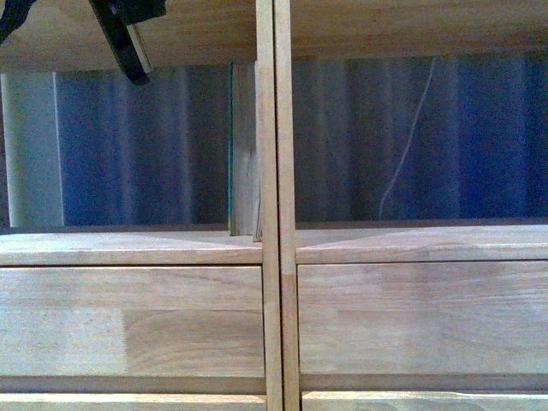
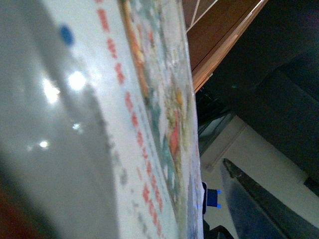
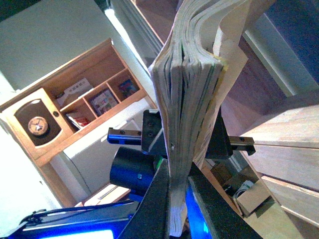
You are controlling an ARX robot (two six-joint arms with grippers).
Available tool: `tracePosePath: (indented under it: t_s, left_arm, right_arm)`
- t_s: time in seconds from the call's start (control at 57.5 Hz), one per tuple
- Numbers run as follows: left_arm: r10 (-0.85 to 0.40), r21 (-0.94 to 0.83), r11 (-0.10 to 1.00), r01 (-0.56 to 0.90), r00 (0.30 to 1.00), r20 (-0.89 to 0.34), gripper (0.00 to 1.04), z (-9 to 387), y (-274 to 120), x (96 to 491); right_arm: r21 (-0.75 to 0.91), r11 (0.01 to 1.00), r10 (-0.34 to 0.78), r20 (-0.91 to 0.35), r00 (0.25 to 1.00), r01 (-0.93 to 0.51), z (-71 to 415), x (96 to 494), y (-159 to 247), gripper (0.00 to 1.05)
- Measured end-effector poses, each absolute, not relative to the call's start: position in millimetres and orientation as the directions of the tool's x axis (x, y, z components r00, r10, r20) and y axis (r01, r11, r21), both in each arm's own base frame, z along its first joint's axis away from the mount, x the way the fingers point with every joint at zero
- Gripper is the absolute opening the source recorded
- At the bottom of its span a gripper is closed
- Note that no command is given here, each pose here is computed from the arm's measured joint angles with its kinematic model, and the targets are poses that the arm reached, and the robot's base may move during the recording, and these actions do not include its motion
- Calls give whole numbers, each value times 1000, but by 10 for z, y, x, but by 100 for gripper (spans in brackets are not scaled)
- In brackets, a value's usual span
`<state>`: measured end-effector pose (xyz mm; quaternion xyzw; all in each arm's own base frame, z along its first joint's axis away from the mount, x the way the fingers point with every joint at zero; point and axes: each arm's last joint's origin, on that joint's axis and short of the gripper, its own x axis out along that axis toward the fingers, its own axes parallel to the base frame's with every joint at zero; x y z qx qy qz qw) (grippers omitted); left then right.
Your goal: Organize books on shelf
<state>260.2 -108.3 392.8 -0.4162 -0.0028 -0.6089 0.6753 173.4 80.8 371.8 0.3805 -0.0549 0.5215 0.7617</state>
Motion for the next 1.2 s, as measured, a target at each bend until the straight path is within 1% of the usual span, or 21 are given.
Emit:
tracePosePath:
  t_s: [0.087, 0.157, 0.243, 0.365, 0.4, 0.452, 0.557, 0.626, 0.678, 0.713, 0.73, 0.748, 0.765, 0.852, 0.87, 0.887, 0.904, 0.974, 1.026, 1.078, 1.2]
  left_arm:
    - [-815, -532, -79, 843, 252, 521, 15, 3926, -1058, 2573]
    - [-811, -519, -79, 851, 248, 529, 9, 3950, -1023, 2539]
    - [-810, -495, -66, 866, 244, 534, 8, 3976, -952, 2485]
    - [-802, -463, -21, 886, 262, 537, 7, 3971, -783, 2416]
    - [-798, -456, 14, 890, 285, 532, 7, 3953, -703, 2398]
    - [-794, -448, 62, 892, 316, 519, 7, 3927, -624, 2382]
    - [-783, -399, 196, 896, 388, 487, 7, 3851, -446, 2324]
    - [-774, -366, 290, 884, 441, 453, 7, 3811, -338, 2283]
    - [-754, -296, 388, 873, 485, 443, 7, 3769, -249, 2256]
    - [-737, -243, 448, 860, 509, 444, 7, 3746, -194, 2257]
    - [-732, -235, 462, 855, 517, 444, 7, 3741, -176, 2260]
    - [-717, -189, 510, 839, 536, 445, 7, 3735, -135, 2270]
    - [-708, -174, 533, 828, 549, 445, 7, 3731, -115, 2280]
    - [-614, -98, 698, 710, 663, 428, 7, 3669, 46, 2425]
    - [-603, -97, 711, 697, 674, 427, 7, 3664, 65, 2447]
    - [-571, -57, 757, 651, 702, 425, 7, 3642, 122, 2523]
    - [-561, -45, 771, 635, 711, 424, 7, 3635, 141, 2551]
    - [-510, 11, 832, 554, 758, 406, 7, 3601, 218, 2712]
    - [-492, 62, 857, 512, 774, 400, 7, 3586, 239, 2798]
    - [-482, 108, 870, 481, 783, 393, 7, 3594, 242, 2888]
    - [-470, 231, 882, 410, 787, 400, 7, 3675, 115, 3091]
  right_arm:
    - [525, 156, 757, 480, 442, -837, 3717, 1739, 807, 8]
    - [527, 156, 758, 478, 444, -835, 3713, 1748, 804, 20]
    - [535, 173, 751, 472, 462, -827, 3700, 1779, 778, 32]
    - [539, 229, 727, 459, 511, -811, 3675, 1819, 642, 51]
    - [543, 257, 719, 446, 534, -799, 3652, 1825, 567, 58]
    - [547, 288, 711, 428, 558, -786, 3624, 1825, 482, 64]
    - [541, 367, 695, 382, 610, -757, 3576, 1786, 271, 79]
    - [537, 443, 668, 337, 664, -718, 3558, 1743, 120, 89]
    - [522, 530, 621, 297, 725, -668, 3528, 1702, -12, 97]
    - [511, 579, 594, 269, 758, -635, 3504, 1675, -90, 99]
    - [506, 597, 582, 260, 770, -622, 3496, 1667, -116, 99]
    - [505, 629, 554, 242, 796, -591, 3479, 1651, -166, 98]
    - [491, 654, 538, 234, 810, -576, 3471, 1641, -190, 98]
    - [410, 795, 411, 177, 894, -447, 3398, 1562, -355, 98]
    - [397, 811, 394, 171, 903, -429, 3388, 1552, -371, 98]
    - [352, 860, 337, 154, 929, -370, 3362, 1522, -411, 98]
    - [347, 868, 323, 148, 935, -355, 3353, 1511, -420, 98]
    - [215, 946, 220, 124, 968, -242, 3288, 1464, -453, 98]
    - [134, 974, 165, 118, 979, -181, 3239, 1440, -456, 98]
    - [13, 992, 121, 115, 986, -123, 3186, 1410, -436, 98]
    - [-142, 986, 99, 119, 988, -82, 3092, 1354, -321, 98]
